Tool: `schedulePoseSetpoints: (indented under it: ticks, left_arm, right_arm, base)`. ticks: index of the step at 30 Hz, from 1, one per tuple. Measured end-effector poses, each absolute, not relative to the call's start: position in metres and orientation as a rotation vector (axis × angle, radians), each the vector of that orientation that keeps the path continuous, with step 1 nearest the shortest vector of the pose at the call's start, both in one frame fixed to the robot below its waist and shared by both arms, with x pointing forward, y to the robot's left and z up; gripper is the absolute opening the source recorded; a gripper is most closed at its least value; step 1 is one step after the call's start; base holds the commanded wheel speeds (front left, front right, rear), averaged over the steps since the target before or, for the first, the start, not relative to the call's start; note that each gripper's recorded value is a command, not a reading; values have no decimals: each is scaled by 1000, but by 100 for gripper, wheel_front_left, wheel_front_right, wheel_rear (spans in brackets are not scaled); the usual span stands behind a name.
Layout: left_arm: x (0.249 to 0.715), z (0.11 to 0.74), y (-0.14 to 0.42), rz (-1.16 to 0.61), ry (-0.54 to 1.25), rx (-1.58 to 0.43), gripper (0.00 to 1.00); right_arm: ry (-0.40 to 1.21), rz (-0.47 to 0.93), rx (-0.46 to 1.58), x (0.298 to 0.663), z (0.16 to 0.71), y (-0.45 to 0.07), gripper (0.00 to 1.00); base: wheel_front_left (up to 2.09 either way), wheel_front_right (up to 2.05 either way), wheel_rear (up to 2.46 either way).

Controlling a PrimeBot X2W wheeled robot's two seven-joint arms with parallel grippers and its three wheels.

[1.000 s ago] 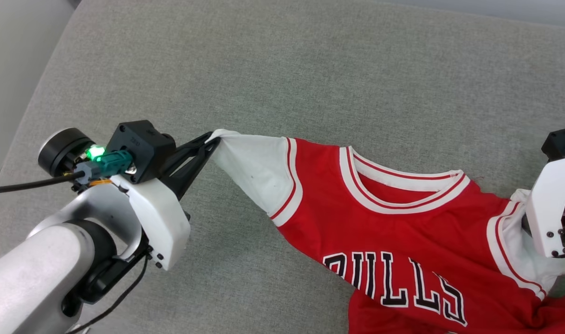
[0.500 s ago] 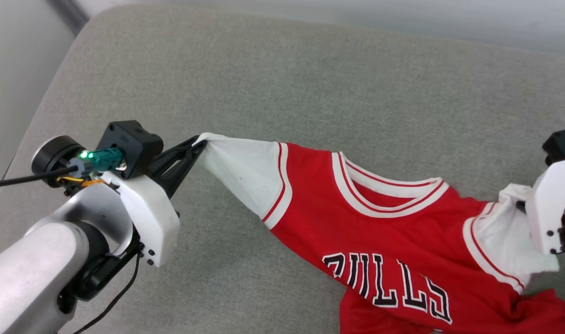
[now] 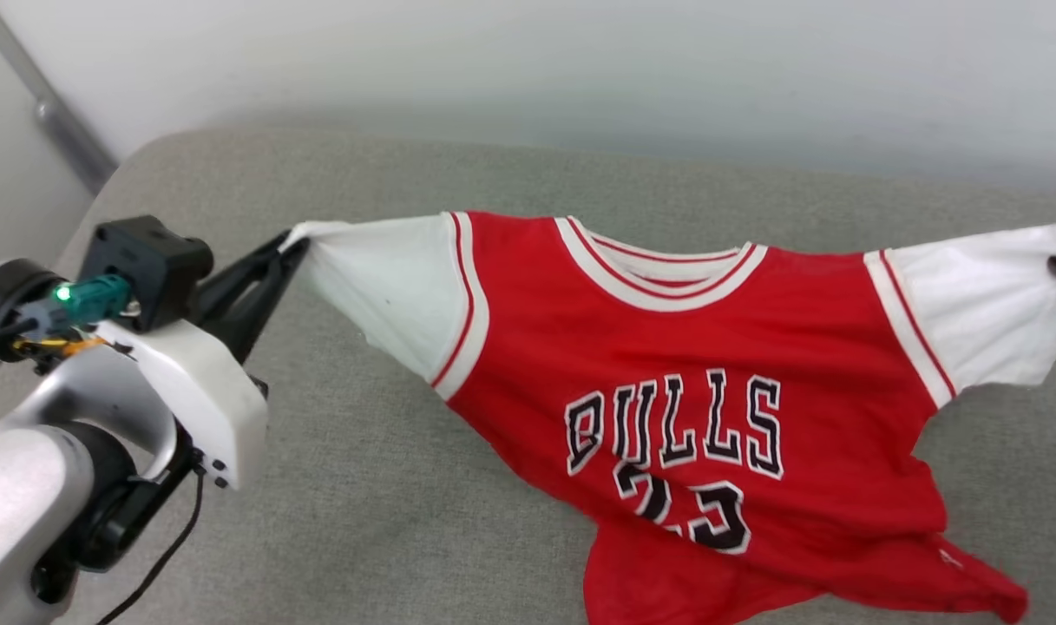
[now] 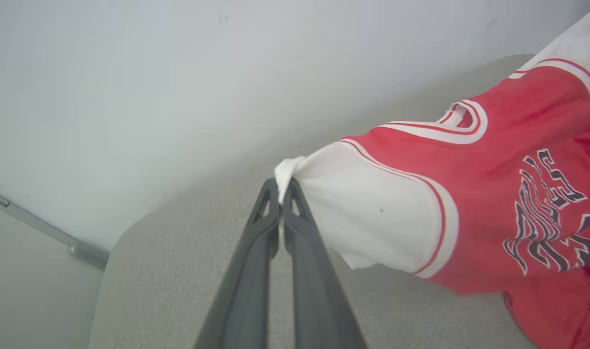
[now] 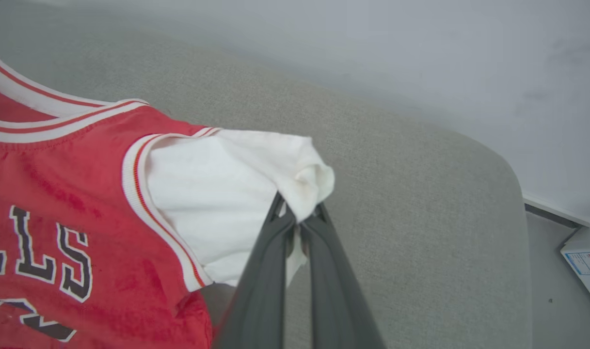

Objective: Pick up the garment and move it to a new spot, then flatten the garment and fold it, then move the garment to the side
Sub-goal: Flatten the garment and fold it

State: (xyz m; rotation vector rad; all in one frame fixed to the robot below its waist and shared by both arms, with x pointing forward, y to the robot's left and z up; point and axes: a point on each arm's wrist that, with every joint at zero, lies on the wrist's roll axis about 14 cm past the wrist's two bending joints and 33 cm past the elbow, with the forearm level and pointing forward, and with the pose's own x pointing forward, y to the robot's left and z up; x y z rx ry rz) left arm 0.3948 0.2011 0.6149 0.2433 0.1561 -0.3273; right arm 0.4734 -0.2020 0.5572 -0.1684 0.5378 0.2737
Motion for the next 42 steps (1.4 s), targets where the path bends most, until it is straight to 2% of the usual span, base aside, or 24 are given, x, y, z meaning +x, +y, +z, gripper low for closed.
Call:
schedulePoseSetpoints:
  ticks: [12, 20, 26, 33, 42]
  left_arm:
    - [395, 706, 202, -275, -157, 295, 0]
    - [391, 770, 202, -244, -393, 308, 0]
    - [394, 805, 200, -239, -530, 296, 0]
    - [431, 823, 201, -252, -587, 281, 0]
    - [533, 810, 199, -278, -530, 310, 0]
  right_arm:
    - [66, 194, -195, 442, 693, -231, 0]
    - [-167, 157, -194, 416, 757, -246, 0]
    - [-276, 128, -206, 409, 791, -257, 0]
    - [-322, 113, -196, 441, 806, -264, 0]
    - [-333, 100, -172, 536, 799, -259, 0]
  base:
    - [0, 0, 0]
    - [0, 0, 0]
    - [0, 0, 0]
    - [0, 0, 0]
    - [0, 0, 0]
